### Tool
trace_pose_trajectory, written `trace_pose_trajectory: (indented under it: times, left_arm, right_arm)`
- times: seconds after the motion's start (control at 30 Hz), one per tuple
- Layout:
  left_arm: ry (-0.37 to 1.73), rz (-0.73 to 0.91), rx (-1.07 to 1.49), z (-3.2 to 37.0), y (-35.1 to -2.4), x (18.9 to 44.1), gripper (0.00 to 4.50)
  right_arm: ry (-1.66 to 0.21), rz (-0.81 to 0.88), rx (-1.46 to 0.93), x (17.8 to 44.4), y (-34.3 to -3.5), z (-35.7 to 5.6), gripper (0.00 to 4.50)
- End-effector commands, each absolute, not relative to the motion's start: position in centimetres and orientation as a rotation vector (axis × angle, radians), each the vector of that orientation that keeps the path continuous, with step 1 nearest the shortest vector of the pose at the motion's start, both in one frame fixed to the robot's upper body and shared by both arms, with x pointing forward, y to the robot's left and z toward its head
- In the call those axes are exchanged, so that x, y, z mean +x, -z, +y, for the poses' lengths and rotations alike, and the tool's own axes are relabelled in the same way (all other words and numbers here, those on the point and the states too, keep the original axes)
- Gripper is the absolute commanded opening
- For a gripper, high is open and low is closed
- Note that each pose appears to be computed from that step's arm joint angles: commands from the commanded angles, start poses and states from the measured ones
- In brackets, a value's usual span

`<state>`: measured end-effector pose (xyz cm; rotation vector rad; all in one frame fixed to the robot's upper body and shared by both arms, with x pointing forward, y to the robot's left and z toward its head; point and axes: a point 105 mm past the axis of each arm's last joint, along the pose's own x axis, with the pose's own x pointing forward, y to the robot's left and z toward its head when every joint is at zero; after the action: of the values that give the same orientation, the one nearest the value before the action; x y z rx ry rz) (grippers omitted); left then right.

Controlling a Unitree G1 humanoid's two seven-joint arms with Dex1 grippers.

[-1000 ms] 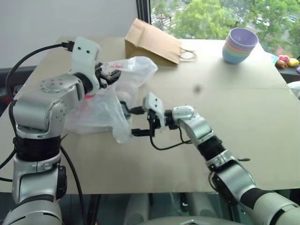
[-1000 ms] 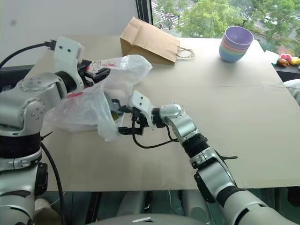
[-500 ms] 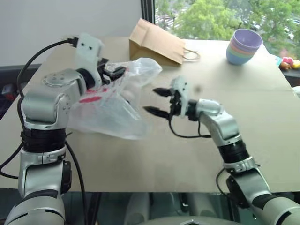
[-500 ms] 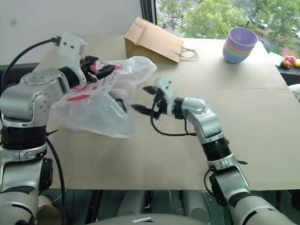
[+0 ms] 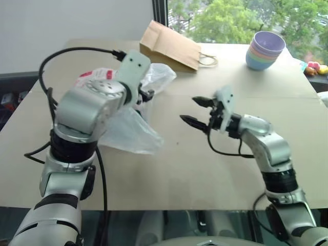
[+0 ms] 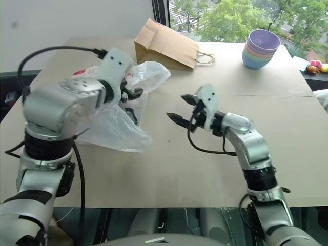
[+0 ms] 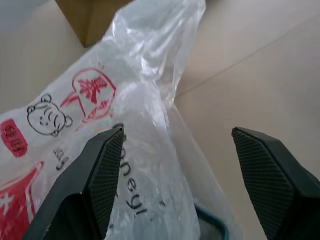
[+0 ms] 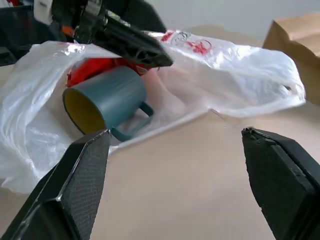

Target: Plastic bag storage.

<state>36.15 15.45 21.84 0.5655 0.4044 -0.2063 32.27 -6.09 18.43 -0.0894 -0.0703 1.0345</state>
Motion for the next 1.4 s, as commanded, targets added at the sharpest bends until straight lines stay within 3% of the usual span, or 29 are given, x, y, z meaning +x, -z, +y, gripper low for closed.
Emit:
trace_pose_trajectory:
  times: [0.03, 0.3, 0.33, 0.37, 0.47, 0.5, 0.6, 0.7, 0.83, 0.97, 1.17, 1.2, 1.3, 1.4]
  left_arm:
    - [0.119, 0.382, 0.645, 15.8, -21.7, 36.5, 3.56]
    - [-0.017, 0.31, 0.863, 16.3, -20.7, 38.2, 3.56]
    - [-0.02, 0.304, 0.875, 16.4, -20.5, 38.4, 3.03]
    - [-0.022, 0.297, 0.886, 16.5, -20.3, 38.6, 2.94]
    - [-0.04, 0.261, 0.899, 17.0, -20.5, 39.5, 1.56]
    - [-0.043, 0.255, 0.903, 17.2, -20.6, 39.7, 0.84]
    - [-0.06, 0.232, 0.91, 18.4, -21.1, 40.3, 0.1]
    - [-0.047, 0.171, 0.938, 18.3, -21.9, 40.4, 0.1]
    - [0.189, 0.103, 0.8, 15.7, -22.3, 39.1, 0.1]
    - [0.69, 0.062, 0.542, 11.4, -23.3, 33.3, 0.1]
    - [1.111, 0.074, 0.456, 10.8, -24.7, 26.0, 0.1]
    - [1.071, 0.055, 0.468, 11.3, -25.3, 26.3, 0.1]
    - [0.751, 0.087, 0.594, 14.7, -25.8, 30.5, 0.1]
    - [0.555, 0.087, 0.673, 16.3, -26.3, 32.7, 0.82]
  right_arm:
    - [-1.018, -0.132, -0.1, 31.4, -20.3, -7.0, 4.23]
    - [-0.967, -0.136, -0.115, 30.3, -20.4, -8.9, 4.23]
    - [-0.972, -0.144, -0.117, 30.1, -20.5, -9.0, 4.23]
    - [-0.977, -0.153, -0.118, 29.9, -20.6, -9.1, 4.23]
    - [-1.005, -0.212, -0.152, 29.0, -21.2, -9.2, 4.23]
    - [-1.003, -0.23, -0.165, 28.9, -21.4, -9.3, 4.23]
    - [-1.009, -0.304, -0.196, 28.1, -22.2, -9.7, 4.23]
    - [-0.994, -0.295, -0.211, 28.2, -21.7, -10.3, 4.23]
    - [-0.986, -0.282, -0.22, 28.4, -21.2, -10.5, 4.23]
    - [-1.0, -0.283, -0.219, 28.5, -20.7, -10.3, 4.23]
    - [-1.037, -0.29, -0.218, 28.8, -20.4, -9.6, 4.23]
    - [-1.04, -0.289, -0.226, 29.0, -20.3, -9.4, 4.23]
    - [-1.055, -0.291, -0.238, 29.4, -20.2, -8.9, 4.23]
    - [-1.051, -0.3, -0.231, 29.8, -20.4, -8.8, 4.23]
